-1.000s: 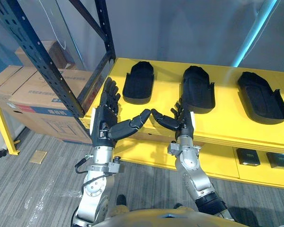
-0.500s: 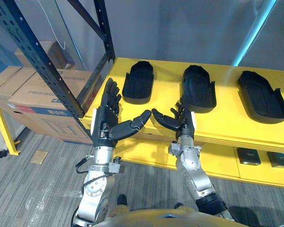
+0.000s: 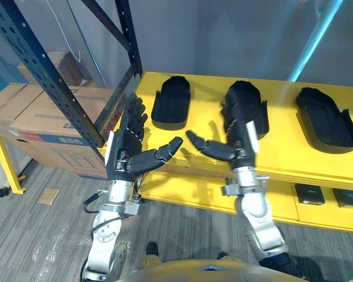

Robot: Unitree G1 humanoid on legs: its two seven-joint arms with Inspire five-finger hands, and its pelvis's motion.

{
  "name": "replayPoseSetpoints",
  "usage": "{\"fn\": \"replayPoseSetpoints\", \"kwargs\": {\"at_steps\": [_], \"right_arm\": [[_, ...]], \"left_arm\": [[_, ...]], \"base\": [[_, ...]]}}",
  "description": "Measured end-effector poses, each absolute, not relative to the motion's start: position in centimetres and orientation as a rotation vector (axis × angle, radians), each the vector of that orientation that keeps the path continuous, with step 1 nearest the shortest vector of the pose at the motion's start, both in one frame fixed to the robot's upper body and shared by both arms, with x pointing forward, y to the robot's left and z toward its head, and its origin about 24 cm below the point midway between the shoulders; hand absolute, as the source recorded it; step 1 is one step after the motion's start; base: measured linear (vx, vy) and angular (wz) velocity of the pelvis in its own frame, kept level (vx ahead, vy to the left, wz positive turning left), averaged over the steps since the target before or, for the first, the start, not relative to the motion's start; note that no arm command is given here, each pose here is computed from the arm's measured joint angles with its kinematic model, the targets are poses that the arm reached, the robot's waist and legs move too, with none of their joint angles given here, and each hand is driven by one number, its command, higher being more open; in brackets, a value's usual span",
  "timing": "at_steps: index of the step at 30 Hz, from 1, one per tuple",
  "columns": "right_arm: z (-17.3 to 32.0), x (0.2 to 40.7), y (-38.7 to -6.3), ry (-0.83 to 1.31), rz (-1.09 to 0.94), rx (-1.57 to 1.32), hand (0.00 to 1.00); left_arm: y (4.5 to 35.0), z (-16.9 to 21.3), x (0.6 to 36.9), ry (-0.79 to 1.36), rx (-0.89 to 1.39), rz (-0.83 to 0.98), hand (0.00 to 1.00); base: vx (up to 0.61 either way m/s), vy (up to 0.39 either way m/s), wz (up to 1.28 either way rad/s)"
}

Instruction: Walk over and take three plastic housings, then place them on the shelf

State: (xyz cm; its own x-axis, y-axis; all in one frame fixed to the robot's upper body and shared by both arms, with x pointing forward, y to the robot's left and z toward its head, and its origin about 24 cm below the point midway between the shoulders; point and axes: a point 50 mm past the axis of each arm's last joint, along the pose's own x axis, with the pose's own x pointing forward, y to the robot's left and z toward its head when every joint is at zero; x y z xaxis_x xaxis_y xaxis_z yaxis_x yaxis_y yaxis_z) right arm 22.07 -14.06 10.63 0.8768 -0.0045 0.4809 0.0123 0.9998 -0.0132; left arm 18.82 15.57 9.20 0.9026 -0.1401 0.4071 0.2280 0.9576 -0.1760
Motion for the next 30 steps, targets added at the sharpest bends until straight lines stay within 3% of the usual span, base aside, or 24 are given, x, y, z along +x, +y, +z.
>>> {"fn": "replayPoseSetpoints", "kwargs": {"at_steps": [4,10,16,22,27,29,30], "right_arm": [[11.8,20.1,-17.9,-0.578,-0.238,-0.092,1.0],[8.0,16.0,-25.9,-0.366,-0.668,-0.271,1.0],[1.0,10.9,-31.7,0.016,-0.981,-0.316,1.0],[-7.2,5.8,-31.3,0.456,-1.126,-0.151,1.0],[-12.7,-0.1,-27.6,0.886,-1.188,0.121,1.0],[-14.4,-2.3,-25.9,1.023,-1.202,0.29,1.0],[-15.5,-3.8,-24.4,1.115,-1.212,0.421,1.0]], "left_arm": [[17.6,10.2,16.9,-0.455,-0.252,-0.251,1.0],[21.5,8.7,13.6,-0.447,-0.345,-0.296,1.0],[25.6,1.7,10.9,-0.263,-0.591,-0.142,1.0],[26.1,-6.2,5.4,-0.029,-0.875,0.107,1.0],[25.0,-9.5,1.0,0.0,-1.098,0.374,1.0],[24.7,-10.8,-0.6,0.077,-1.146,0.519,1.0],[24.4,-12.3,-1.7,0.234,-1.146,0.655,1.0]], "base": [[0.0,0.0,-0.19],[0.01,-0.007,-0.08],[0.01,-0.006,-0.03],[0.0,-0.001,0.01],[0.04,-0.007,0.07],[0.04,-0.007,0.19],[0.05,-0.007,0.23]]}}
